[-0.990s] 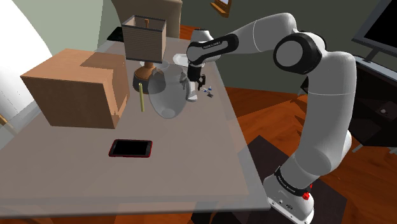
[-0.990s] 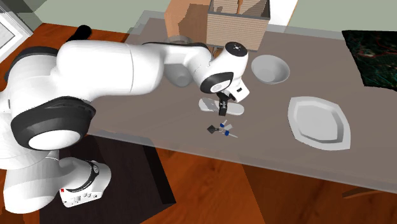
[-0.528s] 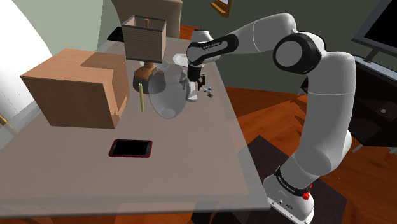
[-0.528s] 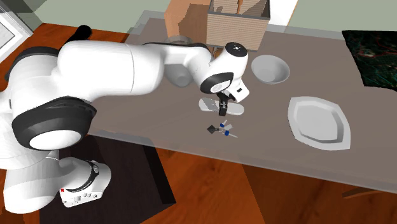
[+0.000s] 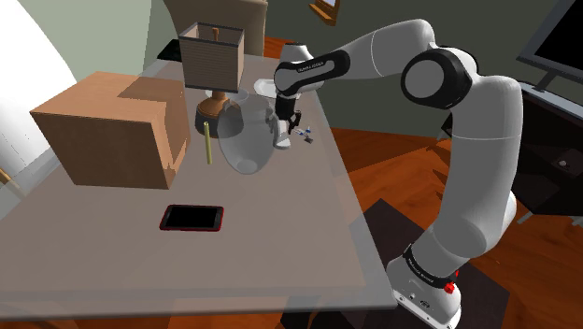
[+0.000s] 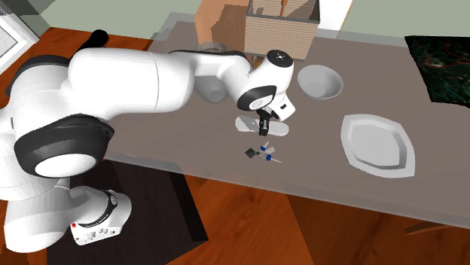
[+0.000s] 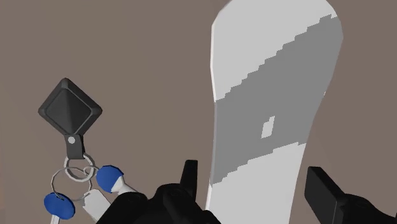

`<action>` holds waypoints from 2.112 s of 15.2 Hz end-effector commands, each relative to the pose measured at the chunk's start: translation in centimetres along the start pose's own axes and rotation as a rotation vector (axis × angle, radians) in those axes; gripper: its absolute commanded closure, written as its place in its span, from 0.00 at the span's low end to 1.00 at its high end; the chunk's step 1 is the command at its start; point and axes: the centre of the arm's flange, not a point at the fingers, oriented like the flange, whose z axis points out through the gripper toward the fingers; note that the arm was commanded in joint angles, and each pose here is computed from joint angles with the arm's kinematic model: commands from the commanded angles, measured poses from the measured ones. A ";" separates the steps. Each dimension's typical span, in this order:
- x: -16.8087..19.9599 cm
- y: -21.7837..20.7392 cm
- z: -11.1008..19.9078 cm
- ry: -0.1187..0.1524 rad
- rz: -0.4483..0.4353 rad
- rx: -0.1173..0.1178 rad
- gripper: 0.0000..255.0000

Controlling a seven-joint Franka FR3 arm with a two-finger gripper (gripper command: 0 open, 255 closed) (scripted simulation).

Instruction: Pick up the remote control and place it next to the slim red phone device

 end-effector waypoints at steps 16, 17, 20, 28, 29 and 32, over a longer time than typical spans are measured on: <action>-0.1 -0.1 -7.4 0.000 0.000 0.000 1.00; -0.1 -0.1 -7.9 0.000 0.000 0.000 1.00; -1.3 -0.5 -8.7 0.000 0.000 0.000 1.00; -11.6 -3.2 -8.6 0.000 0.000 0.000 1.00; -12.8 -3.5 -8.6 0.000 0.000 0.000 1.00; -16.7 -4.6 -8.6 0.000 0.000 0.000 1.00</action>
